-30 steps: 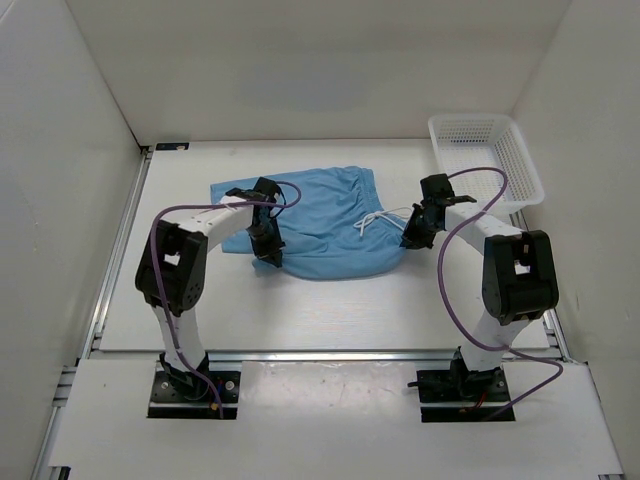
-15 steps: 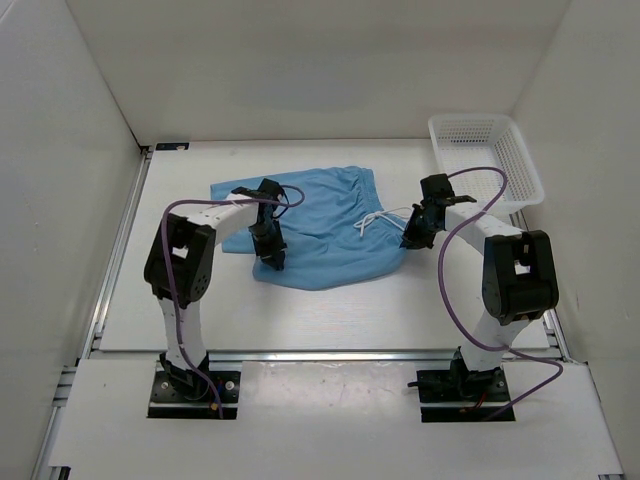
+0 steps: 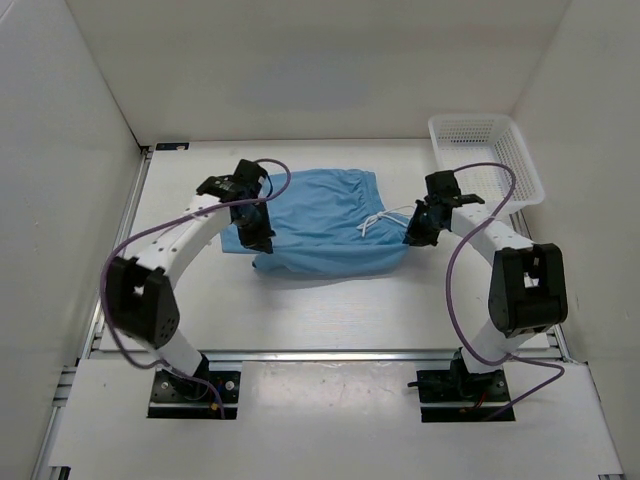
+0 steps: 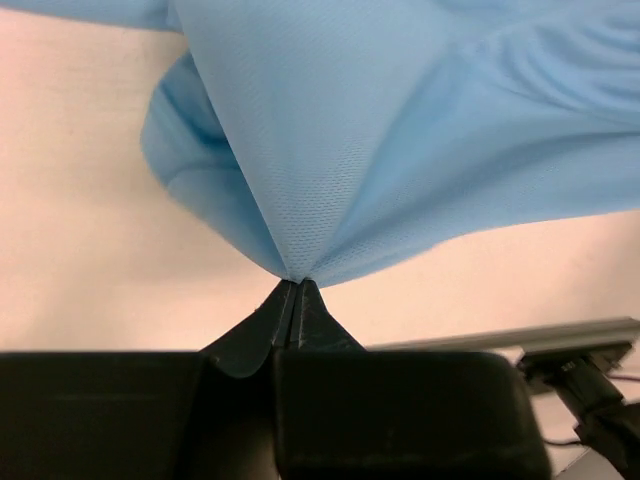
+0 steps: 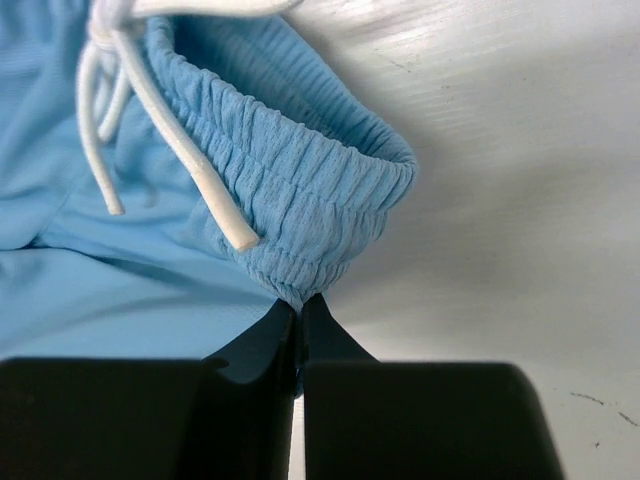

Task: Fold and stack the shorts
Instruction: Fold the shorts

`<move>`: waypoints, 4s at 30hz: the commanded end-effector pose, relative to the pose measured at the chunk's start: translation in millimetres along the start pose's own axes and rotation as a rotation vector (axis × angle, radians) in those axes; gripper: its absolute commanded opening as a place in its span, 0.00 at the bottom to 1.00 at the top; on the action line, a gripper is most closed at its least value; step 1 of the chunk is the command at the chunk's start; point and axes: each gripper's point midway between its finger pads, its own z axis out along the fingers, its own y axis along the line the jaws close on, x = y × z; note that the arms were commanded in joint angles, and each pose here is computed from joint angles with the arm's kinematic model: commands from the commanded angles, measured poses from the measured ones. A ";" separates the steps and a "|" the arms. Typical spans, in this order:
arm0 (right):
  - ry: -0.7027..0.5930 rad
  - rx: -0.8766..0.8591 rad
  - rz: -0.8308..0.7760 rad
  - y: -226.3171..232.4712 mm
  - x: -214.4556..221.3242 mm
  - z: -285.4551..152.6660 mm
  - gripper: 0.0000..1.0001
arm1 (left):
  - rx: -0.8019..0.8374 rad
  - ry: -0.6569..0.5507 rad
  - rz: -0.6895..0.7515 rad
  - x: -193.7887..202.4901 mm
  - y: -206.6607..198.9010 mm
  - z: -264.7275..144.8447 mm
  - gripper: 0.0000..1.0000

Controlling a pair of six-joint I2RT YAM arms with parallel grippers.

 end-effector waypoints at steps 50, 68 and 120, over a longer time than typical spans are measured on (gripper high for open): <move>-0.016 -0.022 -0.036 8.0 0.0 -9.3 0.00 | -0.116 0.072 -0.099 30.5 36.1 44.2 0.10; 0.076 0.031 0.007 -45.3 92.8 -15.2 0.34 | -0.099 0.168 -0.309 136.7 70.1 15.9 1.00; -0.213 -0.016 -0.059 0.2 -20.0 -102.5 0.00 | -0.040 -0.305 -0.297 -1.8 37.1 -102.5 0.10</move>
